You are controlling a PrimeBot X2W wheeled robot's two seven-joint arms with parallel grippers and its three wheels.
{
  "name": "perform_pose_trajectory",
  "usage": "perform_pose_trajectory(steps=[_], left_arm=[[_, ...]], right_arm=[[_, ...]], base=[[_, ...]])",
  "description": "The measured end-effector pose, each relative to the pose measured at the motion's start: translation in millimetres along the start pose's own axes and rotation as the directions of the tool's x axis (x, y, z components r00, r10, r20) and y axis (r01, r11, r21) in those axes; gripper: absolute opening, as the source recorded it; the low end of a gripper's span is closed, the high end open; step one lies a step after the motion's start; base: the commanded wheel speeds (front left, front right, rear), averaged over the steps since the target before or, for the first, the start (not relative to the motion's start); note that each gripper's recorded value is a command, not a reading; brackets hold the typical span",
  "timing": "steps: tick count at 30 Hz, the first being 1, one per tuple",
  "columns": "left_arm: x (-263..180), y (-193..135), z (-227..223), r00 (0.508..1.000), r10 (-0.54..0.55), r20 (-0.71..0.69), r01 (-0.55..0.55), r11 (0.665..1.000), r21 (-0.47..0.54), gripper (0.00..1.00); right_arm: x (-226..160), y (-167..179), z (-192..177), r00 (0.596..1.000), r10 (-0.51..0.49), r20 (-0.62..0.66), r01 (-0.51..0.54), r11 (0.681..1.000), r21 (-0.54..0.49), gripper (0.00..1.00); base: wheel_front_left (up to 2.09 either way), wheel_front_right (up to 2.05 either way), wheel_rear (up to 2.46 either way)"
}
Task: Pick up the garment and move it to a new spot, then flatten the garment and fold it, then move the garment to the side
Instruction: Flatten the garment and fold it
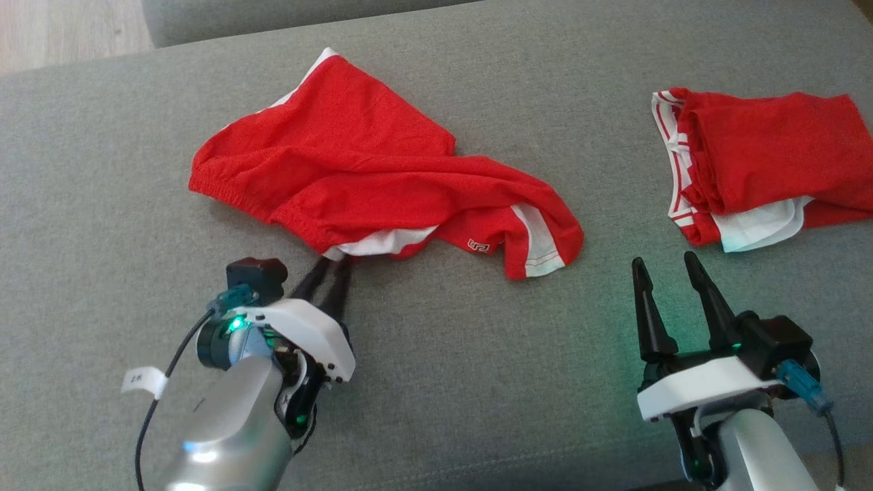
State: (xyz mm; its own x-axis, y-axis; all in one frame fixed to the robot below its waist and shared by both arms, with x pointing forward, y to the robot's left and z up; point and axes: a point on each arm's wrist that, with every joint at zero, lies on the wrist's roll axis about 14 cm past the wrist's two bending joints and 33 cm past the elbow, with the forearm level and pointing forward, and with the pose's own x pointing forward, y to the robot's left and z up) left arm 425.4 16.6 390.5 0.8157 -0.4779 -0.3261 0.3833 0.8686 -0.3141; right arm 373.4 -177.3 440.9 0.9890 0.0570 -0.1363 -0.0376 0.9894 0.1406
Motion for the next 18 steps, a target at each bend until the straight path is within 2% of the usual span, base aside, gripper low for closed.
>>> perform_pose_trajectory(steps=[1, 18], left_arm=[[0, -1, 1, 1.000, -0.005, 0.001, 0.005, 1.000, 0.000, 0.00], [-14, 7, 34, 0.994, 0.002, 0.107, -0.010, 0.997, 0.076, 0.00]], right_arm=[[0, 0, 0, 1.000, 0.000, -0.001, 0.000, 1.000, 0.000, 1.00], [4, 10, -1, 0.999, 0.032, -0.005, -0.032, 0.999, -0.006, 1.00]], base=[[0.00, 0.00, 0.00], [0.00, 0.00, 0.00]])
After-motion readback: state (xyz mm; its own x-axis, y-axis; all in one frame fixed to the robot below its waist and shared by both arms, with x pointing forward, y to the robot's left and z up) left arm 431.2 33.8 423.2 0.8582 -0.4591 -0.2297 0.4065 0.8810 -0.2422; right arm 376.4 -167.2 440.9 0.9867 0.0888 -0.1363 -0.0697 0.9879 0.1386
